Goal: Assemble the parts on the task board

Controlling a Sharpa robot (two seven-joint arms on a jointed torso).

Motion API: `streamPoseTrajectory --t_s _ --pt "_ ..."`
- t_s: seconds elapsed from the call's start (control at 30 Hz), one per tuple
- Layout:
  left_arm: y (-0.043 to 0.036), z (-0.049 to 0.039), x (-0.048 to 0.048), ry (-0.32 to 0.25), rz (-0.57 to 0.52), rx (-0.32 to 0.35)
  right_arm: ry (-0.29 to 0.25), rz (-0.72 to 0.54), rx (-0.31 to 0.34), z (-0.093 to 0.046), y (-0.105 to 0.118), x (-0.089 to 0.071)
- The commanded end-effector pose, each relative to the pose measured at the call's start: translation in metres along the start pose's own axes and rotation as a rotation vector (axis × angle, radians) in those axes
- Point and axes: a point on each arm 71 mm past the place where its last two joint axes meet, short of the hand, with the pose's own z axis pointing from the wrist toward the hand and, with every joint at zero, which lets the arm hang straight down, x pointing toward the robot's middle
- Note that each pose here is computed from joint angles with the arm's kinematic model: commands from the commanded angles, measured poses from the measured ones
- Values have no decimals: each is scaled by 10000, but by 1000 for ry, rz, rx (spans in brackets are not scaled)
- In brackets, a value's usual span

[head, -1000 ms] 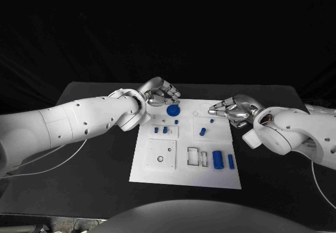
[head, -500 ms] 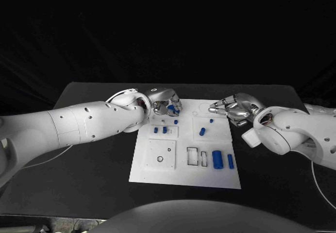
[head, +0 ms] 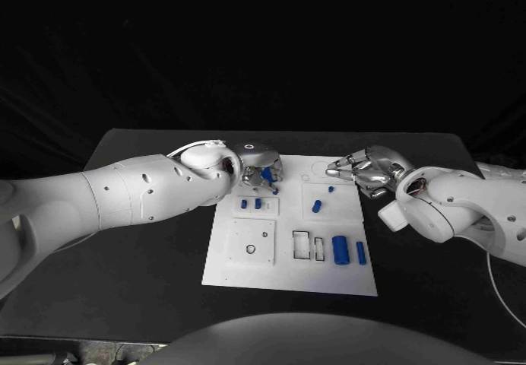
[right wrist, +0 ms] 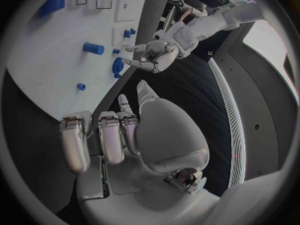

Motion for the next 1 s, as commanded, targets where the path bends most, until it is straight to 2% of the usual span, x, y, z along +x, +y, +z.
streamPoseTrajectory --t_s 0.03,0.33,0.73,1.0 --pt "-11 20 52 76 62 -5 8 -2 -4 -2 4 13" --pt "0 52 75 115 93 -13 12 -2 -1 -1 5 21" --pt "11 94 95 107 95 -27 16 -2 3 -4 3 23" --pt "-28 128 106 115 94 -15 28 -3 7 0 3 35"
